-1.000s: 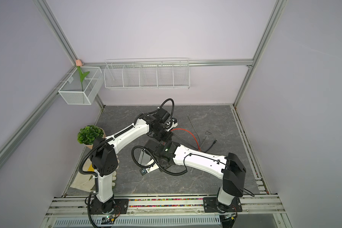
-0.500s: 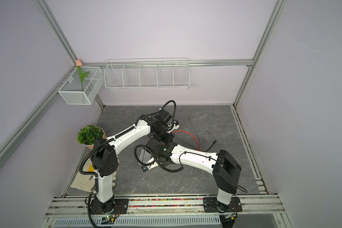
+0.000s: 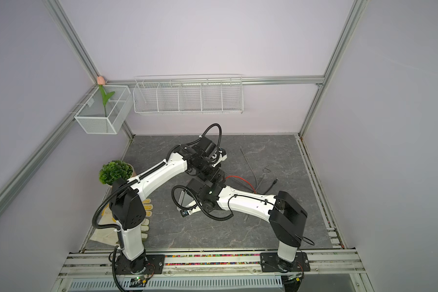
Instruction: Insert the plug into the switch port
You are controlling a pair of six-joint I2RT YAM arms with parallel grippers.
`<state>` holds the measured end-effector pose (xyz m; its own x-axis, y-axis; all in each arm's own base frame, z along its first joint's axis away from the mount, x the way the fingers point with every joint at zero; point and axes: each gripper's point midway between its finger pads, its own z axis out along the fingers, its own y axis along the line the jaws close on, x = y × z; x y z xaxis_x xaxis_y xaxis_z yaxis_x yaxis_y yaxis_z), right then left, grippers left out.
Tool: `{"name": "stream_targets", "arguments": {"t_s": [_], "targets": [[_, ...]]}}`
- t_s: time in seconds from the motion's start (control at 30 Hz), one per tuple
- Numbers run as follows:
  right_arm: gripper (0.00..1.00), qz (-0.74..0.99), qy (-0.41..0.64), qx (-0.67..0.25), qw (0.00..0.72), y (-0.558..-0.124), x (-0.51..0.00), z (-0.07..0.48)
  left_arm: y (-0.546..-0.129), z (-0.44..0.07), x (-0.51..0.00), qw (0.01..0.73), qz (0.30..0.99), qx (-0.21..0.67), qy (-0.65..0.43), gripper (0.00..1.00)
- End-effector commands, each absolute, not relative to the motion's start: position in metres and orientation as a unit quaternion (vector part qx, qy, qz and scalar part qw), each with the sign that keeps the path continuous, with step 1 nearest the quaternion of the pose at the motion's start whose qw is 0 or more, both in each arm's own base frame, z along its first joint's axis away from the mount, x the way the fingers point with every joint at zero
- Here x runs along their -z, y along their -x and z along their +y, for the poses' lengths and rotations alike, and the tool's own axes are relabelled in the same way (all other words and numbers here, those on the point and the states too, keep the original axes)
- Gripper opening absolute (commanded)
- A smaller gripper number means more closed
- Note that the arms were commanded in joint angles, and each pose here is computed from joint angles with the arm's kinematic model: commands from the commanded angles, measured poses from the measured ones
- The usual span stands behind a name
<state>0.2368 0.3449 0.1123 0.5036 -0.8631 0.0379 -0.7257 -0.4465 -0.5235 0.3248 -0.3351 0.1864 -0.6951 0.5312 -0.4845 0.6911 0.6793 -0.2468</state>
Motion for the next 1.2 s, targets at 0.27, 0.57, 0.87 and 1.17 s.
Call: {"name": "stream_targets", "arguments": {"t_s": [0.27,0.57,0.87,1.17], "targets": [[0.06,0.547,0.743,0.199,0.331,-0.274,-0.155,0.314,-0.343,-0.206,-0.327,0.458,0.812,0.353,-0.083,0.89],[0.06,0.638,0.633,0.110,0.425,-0.288,-0.178,0.302,-0.285,-0.241,-0.276,0.394,0.801,0.438,-0.108,0.60],[0.06,0.635,0.576,0.106,0.504,-0.295,-0.205,0.297,-0.295,-0.274,-0.253,0.348,0.791,0.494,-0.094,0.51],[0.06,0.620,0.550,0.124,0.545,-0.300,-0.222,0.298,-0.293,-0.294,-0.248,0.316,0.794,0.510,-0.101,0.44]]}}
